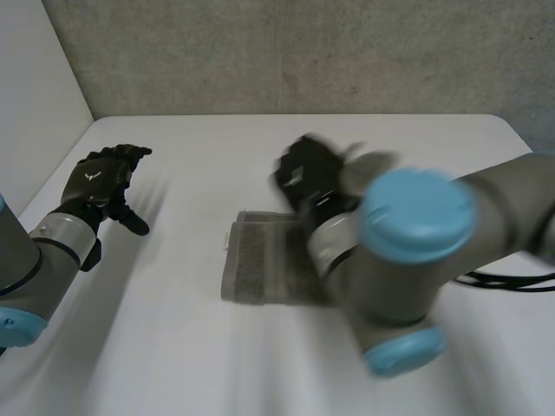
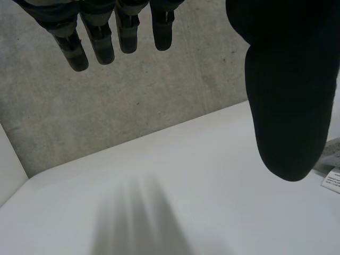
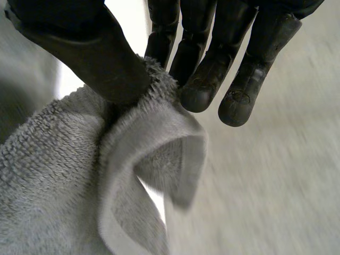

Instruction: Fold the laundry

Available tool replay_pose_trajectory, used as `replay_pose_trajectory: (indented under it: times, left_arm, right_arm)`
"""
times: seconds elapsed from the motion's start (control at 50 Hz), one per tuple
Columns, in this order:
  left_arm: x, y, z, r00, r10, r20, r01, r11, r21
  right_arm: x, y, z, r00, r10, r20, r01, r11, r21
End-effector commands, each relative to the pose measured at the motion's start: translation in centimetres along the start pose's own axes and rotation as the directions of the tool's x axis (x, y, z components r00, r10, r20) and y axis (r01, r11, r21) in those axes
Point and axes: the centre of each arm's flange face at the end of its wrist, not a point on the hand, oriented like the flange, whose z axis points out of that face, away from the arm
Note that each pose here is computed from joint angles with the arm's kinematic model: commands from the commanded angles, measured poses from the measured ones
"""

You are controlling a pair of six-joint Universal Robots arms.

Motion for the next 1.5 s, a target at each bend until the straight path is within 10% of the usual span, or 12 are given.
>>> replay_pose_trajectory:
  times: [0.02, 0.18, 0.34, 0.48, 0.82, 1.14, 1.5]
  left_arm:
    - [0.0, 0.2, -0.1, 1.0, 0.006, -0.001, -0.006, 1.0, 0.002]
    - [0.1, 0.5, -0.2, 1.0, 0.01, -0.004, -0.01, 1.0, -0.004]
    - [0.3, 0.8, -0.2, 1.0, 0.012, -0.007, -0.012, 1.0, -0.002]
    - [0.5, 0.9, -0.3, 1.0, 0.014, -0.013, -0.014, 1.0, 0.004]
    - [3.8, 1.1, -1.3, 0.994, 0.015, -0.106, -0.015, 1.0, -0.001]
    - [14.7, 1.7, -2.7, 0.921, 0.046, -0.388, -0.036, 0.999, 0.031]
    - [17.0, 4.3, -1.8, 0.903, 0.035, -0.428, -0.057, 0.998, -0.038]
  right_arm:
    - [-7.7, -3.0, -1.0, 0.984, -0.031, 0.174, 0.011, 0.993, 0.115]
    - [-11.4, -2.0, -1.6, 0.963, -0.037, 0.268, 0.014, 0.996, 0.088]
    - [-5.3, -3.6, -3.1, 0.967, 0.173, 0.185, -0.19, 0.979, 0.078]
    - [2.1, 2.9, -3.5, 0.842, 0.539, 0.005, -0.537, 0.84, -0.078]
    - [-0.1, 15.0, -7.1, 0.723, 0.691, 0.017, -0.629, 0.667, -0.4]
    - [-0.2, 15.4, -7.4, 0.729, 0.684, -0.029, -0.653, 0.682, -0.328]
    - [-0.8, 15.6, -7.5, 0.734, 0.678, -0.02, -0.645, 0.689, -0.332]
